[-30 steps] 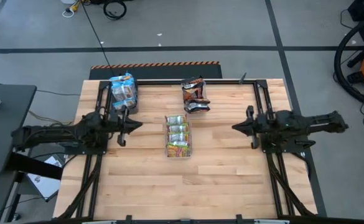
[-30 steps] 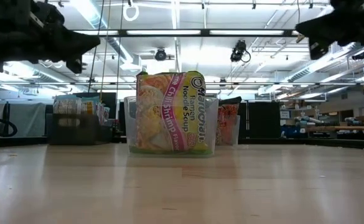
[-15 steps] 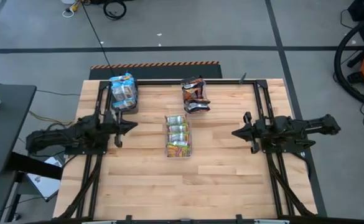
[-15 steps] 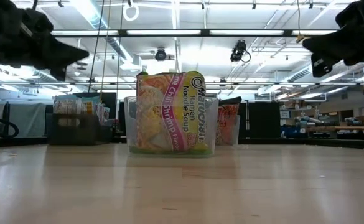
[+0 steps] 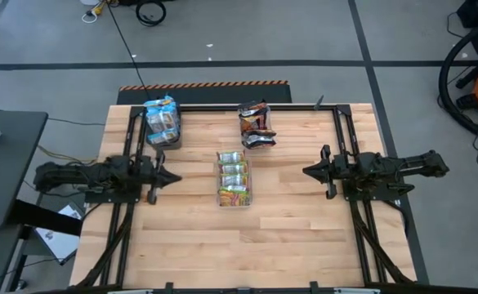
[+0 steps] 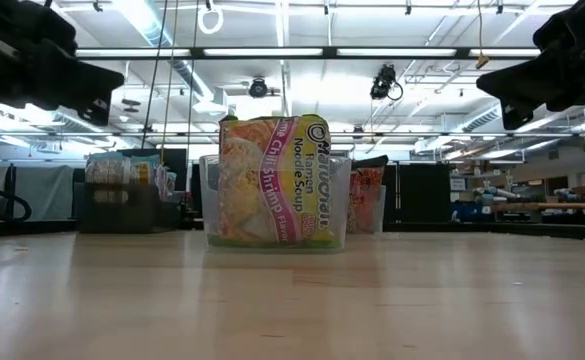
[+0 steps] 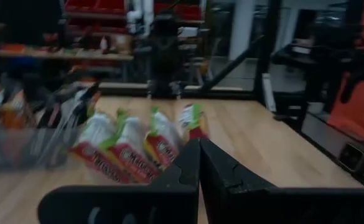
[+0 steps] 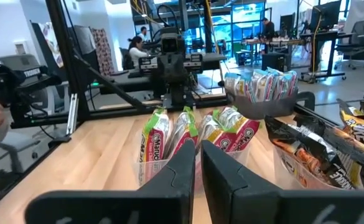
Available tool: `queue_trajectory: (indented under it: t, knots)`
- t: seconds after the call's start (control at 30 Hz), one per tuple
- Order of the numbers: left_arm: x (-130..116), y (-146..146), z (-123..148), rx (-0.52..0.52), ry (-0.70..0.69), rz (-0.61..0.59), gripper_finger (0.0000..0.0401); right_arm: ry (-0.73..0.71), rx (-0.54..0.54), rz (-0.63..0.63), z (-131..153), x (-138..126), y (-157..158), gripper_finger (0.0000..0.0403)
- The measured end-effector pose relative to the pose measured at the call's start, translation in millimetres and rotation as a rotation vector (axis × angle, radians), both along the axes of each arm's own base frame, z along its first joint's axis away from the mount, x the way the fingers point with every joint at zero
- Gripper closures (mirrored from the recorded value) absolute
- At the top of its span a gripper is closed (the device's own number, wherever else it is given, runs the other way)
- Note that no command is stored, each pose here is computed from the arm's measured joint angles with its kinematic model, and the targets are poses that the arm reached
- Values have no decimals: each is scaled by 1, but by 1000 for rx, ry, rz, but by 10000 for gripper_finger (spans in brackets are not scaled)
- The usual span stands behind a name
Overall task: Sort Maruchan noodles
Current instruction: Return to Home Position
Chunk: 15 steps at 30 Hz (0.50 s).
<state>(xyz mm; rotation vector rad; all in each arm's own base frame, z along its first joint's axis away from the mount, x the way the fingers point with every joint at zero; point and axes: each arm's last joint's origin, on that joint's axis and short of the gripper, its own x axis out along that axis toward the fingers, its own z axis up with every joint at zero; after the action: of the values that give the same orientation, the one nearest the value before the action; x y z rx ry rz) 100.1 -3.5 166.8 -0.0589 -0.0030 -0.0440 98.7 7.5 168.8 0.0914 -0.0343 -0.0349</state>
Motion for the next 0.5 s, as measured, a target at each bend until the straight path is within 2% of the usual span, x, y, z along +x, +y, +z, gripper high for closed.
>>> queue_trajectory:
  t: [0.2, 0.5]
  knots:
    - [-1, -2, 2, 140, -31, -68, 394, -7, 0, 2, 1, 0, 0, 369]
    - [-1, -2, 2, 124, -39, -68, 378, -18, 2, 2, 2, 0, 0, 368]
